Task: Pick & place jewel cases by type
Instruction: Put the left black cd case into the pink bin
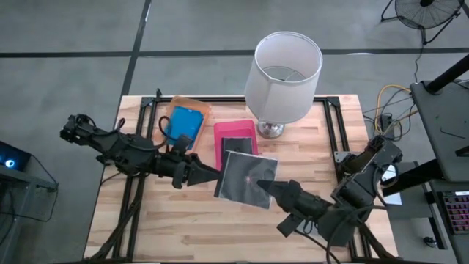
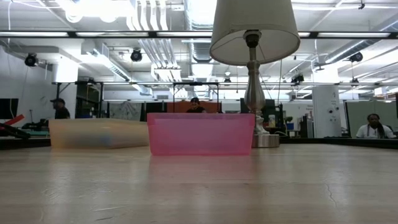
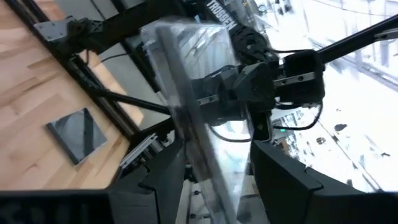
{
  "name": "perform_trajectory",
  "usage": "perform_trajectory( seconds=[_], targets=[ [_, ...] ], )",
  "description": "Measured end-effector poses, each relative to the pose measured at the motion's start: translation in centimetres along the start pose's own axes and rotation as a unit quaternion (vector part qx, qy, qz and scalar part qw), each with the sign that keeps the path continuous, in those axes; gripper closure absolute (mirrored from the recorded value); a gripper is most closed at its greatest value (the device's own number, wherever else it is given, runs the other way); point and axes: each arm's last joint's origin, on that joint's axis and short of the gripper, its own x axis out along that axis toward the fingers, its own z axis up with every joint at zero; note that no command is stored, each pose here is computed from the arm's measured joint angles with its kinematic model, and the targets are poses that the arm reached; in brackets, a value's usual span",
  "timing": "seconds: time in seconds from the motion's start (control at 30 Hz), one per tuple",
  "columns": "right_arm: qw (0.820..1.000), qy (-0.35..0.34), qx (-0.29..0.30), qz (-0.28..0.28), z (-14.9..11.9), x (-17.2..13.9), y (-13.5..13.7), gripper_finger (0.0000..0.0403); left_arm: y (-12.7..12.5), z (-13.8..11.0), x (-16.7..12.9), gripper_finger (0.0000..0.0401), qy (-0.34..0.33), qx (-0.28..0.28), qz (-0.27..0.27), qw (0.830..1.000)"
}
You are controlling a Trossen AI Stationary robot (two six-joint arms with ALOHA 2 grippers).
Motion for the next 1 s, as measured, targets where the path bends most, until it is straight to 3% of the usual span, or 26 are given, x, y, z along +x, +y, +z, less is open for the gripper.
perform_trajectory(
  seconds=[0.13, 0.43, 1.0],
  targets=[
    [1.0, 0.002, 0.001, -0.001, 0.0, 0.1, 0.0, 0.039, 0.5, -0.2, -0.1, 0.0233, 0.012, 0.007, 0.024, 1.0],
    [1.0, 0.003, 0.003, 0.0, -0.1, 0.1, -0.1, 0.039, 0.3, 0.1, -0.5, 0.0233, 0.003, 0.01, 0.022, 1.0],
    [1.0, 0.012, 0.005, 0.0, -0.3, 0.7, -0.1, 0.039, -0.4, 0.1, 0.9, 0.0234, -0.021, 0.004, -0.034, 0.999]
  ],
)
